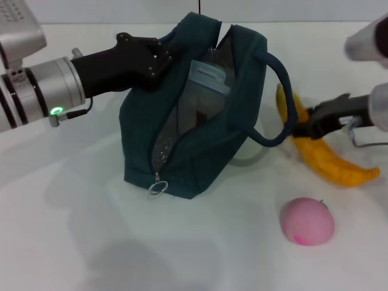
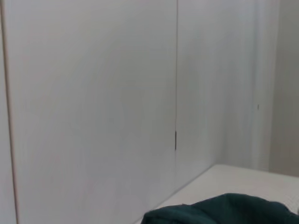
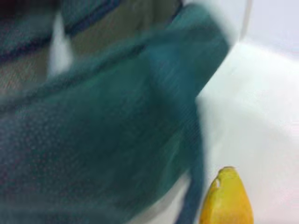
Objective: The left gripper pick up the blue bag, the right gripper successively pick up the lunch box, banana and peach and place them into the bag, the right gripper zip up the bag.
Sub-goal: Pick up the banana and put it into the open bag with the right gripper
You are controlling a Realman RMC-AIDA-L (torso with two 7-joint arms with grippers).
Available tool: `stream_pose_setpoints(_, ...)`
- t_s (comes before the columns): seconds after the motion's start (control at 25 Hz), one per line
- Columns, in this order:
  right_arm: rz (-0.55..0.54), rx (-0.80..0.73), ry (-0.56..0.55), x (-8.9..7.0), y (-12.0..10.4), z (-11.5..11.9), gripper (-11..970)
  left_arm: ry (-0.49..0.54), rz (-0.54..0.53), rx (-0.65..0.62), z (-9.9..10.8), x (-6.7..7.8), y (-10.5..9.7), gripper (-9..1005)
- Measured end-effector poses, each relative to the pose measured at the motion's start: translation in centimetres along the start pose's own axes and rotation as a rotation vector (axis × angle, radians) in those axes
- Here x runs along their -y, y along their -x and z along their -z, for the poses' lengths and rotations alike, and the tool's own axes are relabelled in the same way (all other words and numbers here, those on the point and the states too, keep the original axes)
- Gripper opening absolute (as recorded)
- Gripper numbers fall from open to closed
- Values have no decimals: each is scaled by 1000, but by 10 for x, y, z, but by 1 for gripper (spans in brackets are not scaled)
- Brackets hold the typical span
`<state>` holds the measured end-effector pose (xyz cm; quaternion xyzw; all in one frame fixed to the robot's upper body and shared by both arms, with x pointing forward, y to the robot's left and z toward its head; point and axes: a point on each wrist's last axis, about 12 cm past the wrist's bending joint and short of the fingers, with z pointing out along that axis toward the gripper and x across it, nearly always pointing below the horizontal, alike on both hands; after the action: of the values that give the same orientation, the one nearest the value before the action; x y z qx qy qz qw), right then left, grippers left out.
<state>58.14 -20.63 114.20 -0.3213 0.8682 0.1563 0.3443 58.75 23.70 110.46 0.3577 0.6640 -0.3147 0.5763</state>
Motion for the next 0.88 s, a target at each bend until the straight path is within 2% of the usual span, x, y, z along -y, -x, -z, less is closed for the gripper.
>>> stream_pose_setpoints(0.24, -69, 222, -25, 21, -6, 22, 476, -18, -29, 50, 11, 6, -2, 106)
stream_pose_setpoints(0.32, -77, 367, 16, 25, -5, 32, 473, -22, -29, 52, 11, 7, -2, 106)
stream_pose_setpoints(0.36, -77, 367, 16, 25, -5, 32, 473, -24, -29, 53, 11, 7, -2, 107)
stream_pose_setpoints(0.6, -63, 656, 187, 25, -4, 49, 472, -25, -31, 55, 11, 7, -1, 108)
stream_pose_setpoints(0.68, -58, 777, 283, 25, -6, 52, 472, -38, -39, 61, 5, 7, 3, 108)
stream_pose_setpoints(0.88, -118, 990, 462, 26, -6, 44, 471, -46, -41, 61, 3, 7, 4, 109)
